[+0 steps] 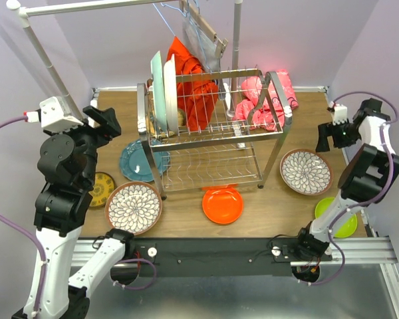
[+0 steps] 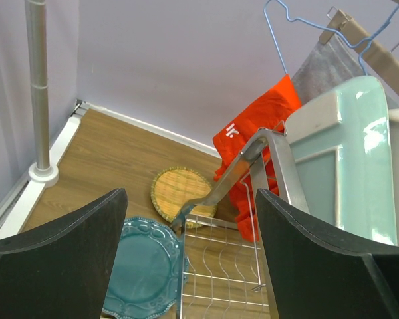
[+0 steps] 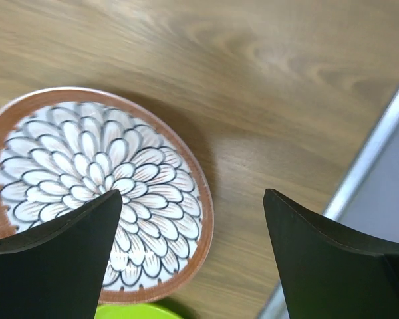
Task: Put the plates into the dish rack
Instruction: Grab a plate with the right arm
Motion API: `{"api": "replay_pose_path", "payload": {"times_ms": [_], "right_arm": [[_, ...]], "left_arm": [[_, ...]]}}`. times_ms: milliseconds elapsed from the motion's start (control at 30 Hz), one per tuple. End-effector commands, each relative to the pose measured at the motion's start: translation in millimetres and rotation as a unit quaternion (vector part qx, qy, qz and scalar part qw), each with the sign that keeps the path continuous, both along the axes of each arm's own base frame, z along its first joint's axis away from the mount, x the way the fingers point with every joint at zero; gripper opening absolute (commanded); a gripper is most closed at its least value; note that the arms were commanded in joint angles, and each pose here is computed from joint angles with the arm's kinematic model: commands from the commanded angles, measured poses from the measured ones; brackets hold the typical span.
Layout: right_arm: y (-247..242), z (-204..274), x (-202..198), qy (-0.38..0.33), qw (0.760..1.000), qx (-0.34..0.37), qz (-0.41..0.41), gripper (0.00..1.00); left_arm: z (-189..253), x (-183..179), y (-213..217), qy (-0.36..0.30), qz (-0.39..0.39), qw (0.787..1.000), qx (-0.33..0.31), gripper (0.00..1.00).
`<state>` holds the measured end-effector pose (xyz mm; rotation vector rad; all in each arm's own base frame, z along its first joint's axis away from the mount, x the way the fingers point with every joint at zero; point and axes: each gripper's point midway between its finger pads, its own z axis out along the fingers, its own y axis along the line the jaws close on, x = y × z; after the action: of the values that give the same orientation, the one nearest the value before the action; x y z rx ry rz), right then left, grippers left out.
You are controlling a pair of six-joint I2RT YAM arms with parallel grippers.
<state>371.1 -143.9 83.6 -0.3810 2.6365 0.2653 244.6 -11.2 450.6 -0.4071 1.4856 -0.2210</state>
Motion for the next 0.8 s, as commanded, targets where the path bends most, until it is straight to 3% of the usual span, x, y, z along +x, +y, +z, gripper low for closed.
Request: {"api": "replay_pose_path", "payload": {"times_ms": [0, 167, 400, 533, 767], "right_arm": [[51, 49, -18, -0.066, 0.99, 0.012, 0.126, 0.97], [89, 33, -84, -0.064, 0.969, 0.014, 0.24, 1.0], [116, 23, -142, -0.079, 0.952, -0.008, 0.296, 0.99], [116, -6, -155, -0.058, 0.953, -0.022, 0.296, 1.0], [110, -47, -140, -0.09, 0.941, -0.113, 0.307, 1.0]], "left_arm": [[-6, 6, -7, 0.002, -0.017, 1.0, -0.006, 0.88], [-9, 8, -9, 0.004, -0.021, 1.0, -0.004, 0.88], [-15, 4, -4, 0.007, -0.01, 1.0, 0.003, 0.88], [-17, 3, -5, 0.003, -0.013, 1.0, -0.004, 0.88], [-17, 4, -9, 0.005, -0.022, 1.0, -0.004, 0.88]]}}
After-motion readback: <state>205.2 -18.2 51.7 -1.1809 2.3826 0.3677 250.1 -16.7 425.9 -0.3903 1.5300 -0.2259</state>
